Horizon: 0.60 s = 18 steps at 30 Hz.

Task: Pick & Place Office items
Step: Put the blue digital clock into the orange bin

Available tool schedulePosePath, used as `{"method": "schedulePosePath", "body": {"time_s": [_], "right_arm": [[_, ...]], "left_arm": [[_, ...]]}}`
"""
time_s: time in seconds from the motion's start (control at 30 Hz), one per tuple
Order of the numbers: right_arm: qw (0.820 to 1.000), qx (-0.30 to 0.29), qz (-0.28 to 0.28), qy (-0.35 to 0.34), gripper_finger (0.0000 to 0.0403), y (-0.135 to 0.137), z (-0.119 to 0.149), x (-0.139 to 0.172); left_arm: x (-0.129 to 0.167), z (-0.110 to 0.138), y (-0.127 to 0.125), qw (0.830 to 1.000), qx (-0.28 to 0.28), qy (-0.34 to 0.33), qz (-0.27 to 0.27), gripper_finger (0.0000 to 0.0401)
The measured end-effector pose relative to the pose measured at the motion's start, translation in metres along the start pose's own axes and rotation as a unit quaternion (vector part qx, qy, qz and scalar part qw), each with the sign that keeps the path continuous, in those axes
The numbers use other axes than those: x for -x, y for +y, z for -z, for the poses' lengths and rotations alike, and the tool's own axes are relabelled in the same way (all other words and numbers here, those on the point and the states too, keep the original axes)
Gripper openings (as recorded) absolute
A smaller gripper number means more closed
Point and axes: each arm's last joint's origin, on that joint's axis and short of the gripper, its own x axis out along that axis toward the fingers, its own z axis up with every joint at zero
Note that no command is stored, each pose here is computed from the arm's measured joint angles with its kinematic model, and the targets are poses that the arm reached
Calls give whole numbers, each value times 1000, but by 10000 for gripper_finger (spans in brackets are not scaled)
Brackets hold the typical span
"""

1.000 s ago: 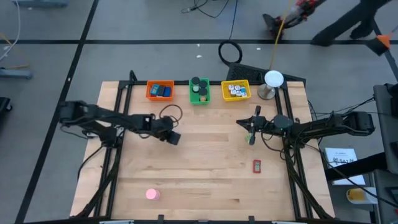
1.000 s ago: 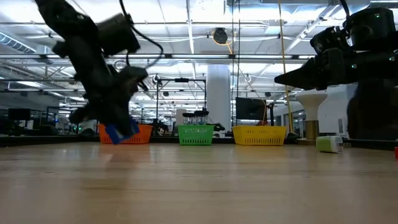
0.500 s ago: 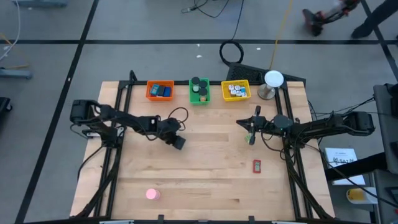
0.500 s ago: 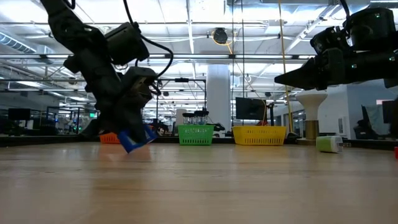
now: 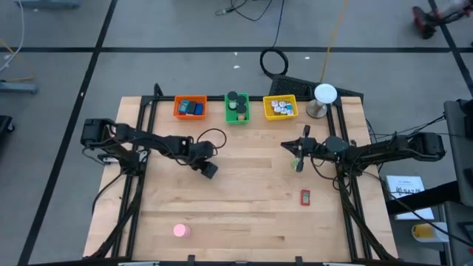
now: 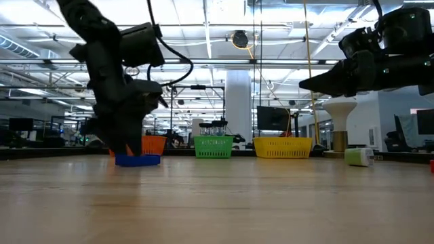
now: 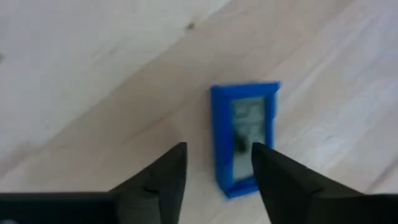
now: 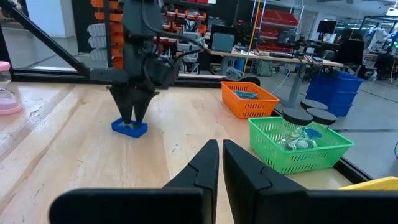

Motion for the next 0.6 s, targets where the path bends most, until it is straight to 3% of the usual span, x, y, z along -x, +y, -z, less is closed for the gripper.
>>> {"method": "schedulePosePath", "body": {"time_s": [0.2, 0.3, 0.6], "right_arm": [[1000, 0, -1, 1, 18, 0, 0, 0], [1000, 0, -1, 1, 18, 0, 0, 0], [1000, 0, -1, 1, 18, 0, 0, 0]], "left_arm": [[19, -6, -17, 998, -25, -4, -62, 236], [26, -8, -30, 998, -23, -17, -59, 261], [31, 5, -48, 996, 38, -50, -70, 289]]}}
